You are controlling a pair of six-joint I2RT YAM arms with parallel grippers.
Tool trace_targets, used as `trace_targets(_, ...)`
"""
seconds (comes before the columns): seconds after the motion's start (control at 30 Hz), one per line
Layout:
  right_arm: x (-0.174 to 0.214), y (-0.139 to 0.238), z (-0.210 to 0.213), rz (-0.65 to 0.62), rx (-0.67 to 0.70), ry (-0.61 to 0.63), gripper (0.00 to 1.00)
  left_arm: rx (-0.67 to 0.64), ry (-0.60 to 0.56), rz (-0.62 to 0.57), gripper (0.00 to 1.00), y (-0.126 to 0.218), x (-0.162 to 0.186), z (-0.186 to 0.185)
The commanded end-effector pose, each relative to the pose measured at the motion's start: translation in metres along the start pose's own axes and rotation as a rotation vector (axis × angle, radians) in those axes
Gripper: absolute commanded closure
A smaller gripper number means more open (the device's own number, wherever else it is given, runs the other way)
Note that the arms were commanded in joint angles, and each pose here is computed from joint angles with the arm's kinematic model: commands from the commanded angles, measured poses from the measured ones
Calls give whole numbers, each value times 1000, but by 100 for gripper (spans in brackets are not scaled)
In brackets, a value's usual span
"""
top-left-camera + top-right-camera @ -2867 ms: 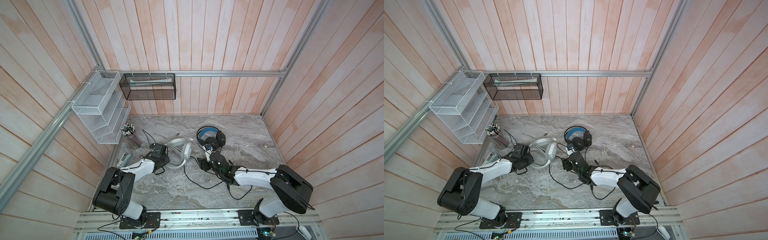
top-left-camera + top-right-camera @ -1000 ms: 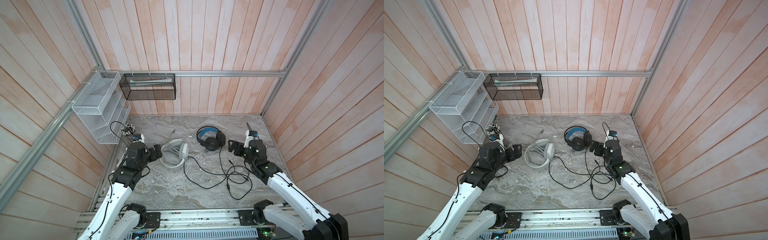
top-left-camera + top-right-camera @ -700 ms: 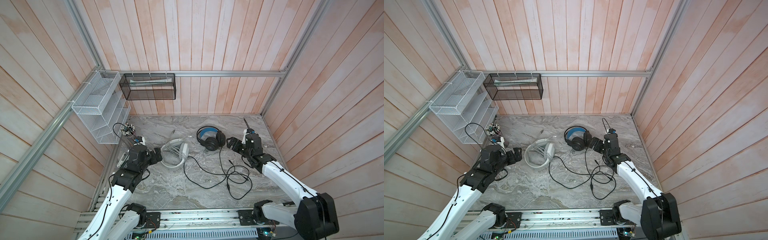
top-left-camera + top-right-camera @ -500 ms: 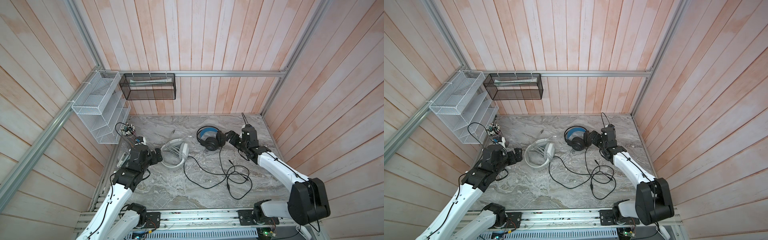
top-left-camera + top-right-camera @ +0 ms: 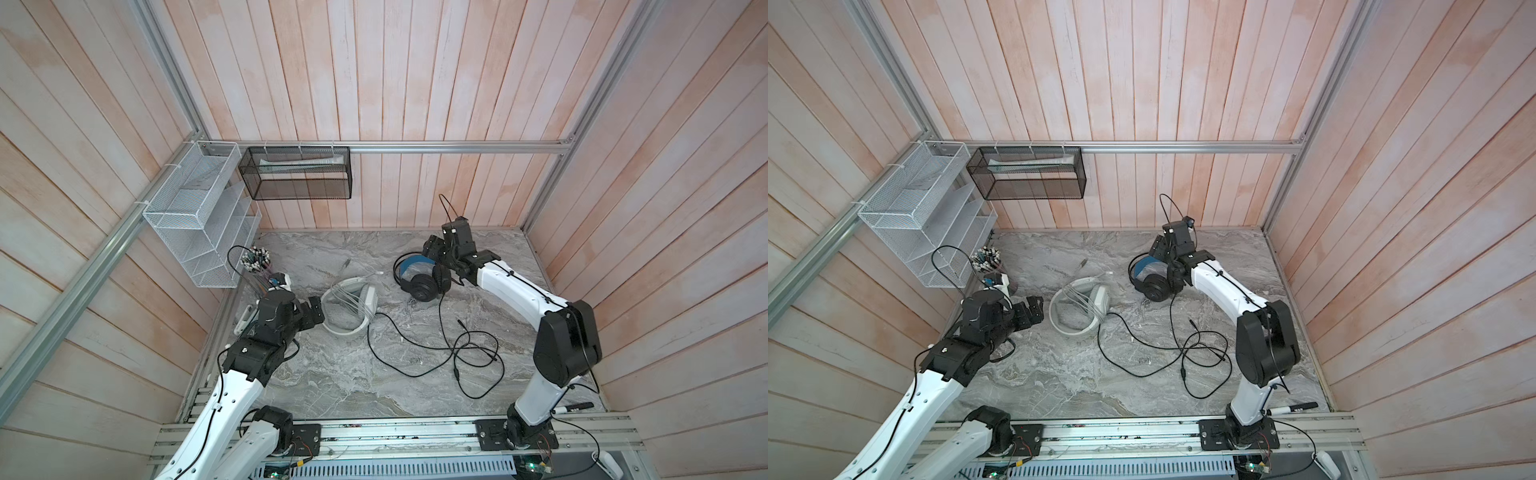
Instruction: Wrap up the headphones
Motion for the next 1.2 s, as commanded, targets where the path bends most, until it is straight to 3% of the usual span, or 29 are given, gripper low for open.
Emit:
trace_targets(0.0,6,-22,9,64,107,251,20,1,-22,-4,1,-2,1,-1)
trace_targets(0.17,6,-66,31,211,115,371,24,-2,-27,5,2,-4,1,-1)
trace_targets(0.47,33,-117,58,342,81,435,28,-8,-30,11,1,-7,2,-1)
trace_targets(0.93,84,-136,55,455,128,566,52,-5,-37,27,1,-10,3,-2)
trace_targets(1.17,94,-141,49,480,147,565,53,1,-39,26,1,-10,3,-2)
Point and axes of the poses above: each gripper's point midway between its finger pads, its own y axis back along the fingers, its own z axis along the line the jaws close on, x = y × z, the point moved 10 cm from there along y, back along the fingers, and after that the axes turned 5 degrees about y, right-handed, at the moved point
